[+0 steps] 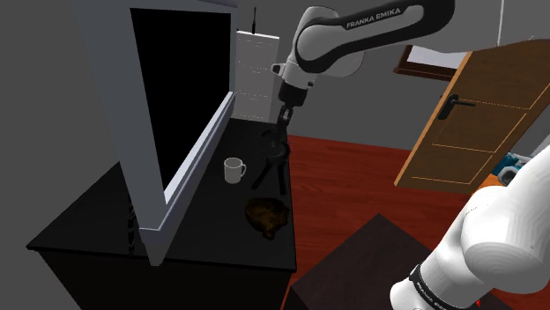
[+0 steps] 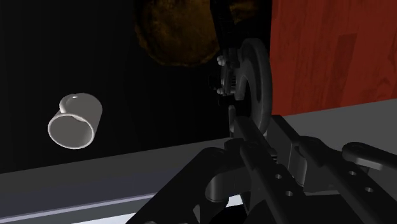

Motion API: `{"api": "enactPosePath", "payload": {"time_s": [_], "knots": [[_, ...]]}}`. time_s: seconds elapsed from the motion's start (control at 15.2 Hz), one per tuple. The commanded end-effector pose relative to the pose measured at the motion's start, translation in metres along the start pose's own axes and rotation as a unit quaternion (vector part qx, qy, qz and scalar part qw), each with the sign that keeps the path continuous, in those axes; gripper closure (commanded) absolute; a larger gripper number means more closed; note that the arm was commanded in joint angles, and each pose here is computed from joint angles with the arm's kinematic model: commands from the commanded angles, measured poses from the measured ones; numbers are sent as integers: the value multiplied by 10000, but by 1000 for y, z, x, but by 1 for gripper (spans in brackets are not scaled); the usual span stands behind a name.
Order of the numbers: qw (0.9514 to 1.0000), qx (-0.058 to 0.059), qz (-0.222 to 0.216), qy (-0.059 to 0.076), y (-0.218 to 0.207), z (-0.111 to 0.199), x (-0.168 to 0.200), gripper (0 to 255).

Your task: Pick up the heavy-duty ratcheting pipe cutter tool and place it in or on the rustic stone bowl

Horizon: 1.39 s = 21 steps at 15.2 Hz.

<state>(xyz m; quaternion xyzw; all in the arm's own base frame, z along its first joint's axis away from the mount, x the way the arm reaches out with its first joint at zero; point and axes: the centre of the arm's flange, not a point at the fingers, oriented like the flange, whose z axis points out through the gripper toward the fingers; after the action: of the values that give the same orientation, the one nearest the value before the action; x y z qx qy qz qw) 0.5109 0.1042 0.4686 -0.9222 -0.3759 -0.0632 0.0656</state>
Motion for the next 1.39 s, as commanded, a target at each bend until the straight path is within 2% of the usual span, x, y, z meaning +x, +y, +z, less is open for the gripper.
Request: {"api": "enactPosePath", "payload": {"time_s": [0.0,1.12,1.32], "knots": [[10000,-2,-1,3,0,11,-2,255],[10000,-2,-1,3,7,100,-17,255],[10000,-2,-1,3,7,102,-17,255]]}}
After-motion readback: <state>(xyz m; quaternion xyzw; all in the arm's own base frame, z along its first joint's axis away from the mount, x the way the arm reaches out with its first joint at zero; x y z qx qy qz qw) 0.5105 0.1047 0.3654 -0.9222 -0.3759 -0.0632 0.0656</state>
